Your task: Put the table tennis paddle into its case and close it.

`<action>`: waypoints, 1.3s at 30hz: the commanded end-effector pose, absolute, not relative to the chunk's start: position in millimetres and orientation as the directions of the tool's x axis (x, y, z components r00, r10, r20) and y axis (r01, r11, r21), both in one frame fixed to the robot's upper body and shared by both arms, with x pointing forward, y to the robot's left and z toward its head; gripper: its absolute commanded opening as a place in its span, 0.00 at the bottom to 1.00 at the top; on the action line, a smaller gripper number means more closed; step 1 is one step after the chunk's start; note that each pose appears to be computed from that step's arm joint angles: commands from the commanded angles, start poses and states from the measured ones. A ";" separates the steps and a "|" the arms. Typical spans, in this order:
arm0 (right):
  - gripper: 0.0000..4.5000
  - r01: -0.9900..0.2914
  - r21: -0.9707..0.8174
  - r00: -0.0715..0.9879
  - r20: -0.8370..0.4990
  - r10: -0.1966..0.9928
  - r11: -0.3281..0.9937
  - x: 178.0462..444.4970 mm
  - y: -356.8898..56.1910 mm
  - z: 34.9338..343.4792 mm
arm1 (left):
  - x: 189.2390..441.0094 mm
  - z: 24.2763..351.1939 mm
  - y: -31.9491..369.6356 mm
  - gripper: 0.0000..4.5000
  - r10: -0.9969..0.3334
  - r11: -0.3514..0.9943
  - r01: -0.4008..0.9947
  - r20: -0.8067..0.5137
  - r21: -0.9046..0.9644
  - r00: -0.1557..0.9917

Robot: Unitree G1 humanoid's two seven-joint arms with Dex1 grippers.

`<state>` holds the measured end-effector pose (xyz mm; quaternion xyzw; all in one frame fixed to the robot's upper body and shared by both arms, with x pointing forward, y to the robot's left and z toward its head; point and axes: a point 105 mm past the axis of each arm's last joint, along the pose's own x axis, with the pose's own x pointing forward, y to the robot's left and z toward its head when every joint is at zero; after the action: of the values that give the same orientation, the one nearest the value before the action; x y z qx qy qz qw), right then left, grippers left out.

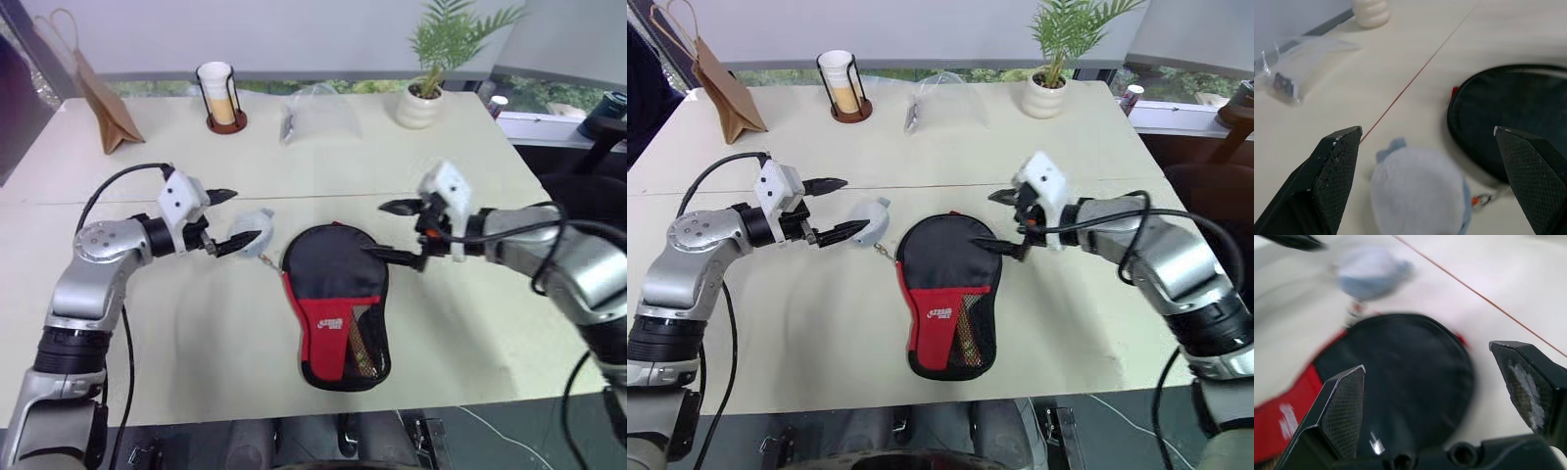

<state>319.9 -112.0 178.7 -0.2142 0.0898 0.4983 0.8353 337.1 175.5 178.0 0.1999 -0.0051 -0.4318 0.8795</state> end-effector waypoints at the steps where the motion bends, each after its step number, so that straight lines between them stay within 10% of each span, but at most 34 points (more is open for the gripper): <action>1: 0.99 -0.897 -0.286 0.421 -0.331 0.844 0.336 325.3 -85.5 169.5 | 337.5 186.8 179.0 1.00 -0.763 0.523 0.747 -0.166 0.411 0.625; 19: 0.99 -0.934 -0.121 0.352 -0.460 0.815 0.335 340.3 -68.1 74.7 | 336.7 160.5 192.8 1.00 -0.746 0.494 0.784 -0.279 0.377 0.604; 39: 0.99 -0.935 -0.125 0.350 -0.480 0.804 0.332 339.8 -69.9 69.9 | 376.8 115.1 167.7 1.00 -0.692 0.500 0.744 -0.312 0.443 0.651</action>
<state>341.7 -59.0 90.4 -0.1846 0.1245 0.5592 0.7986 372.8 171.2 108.7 0.2636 0.0615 -0.4195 0.8665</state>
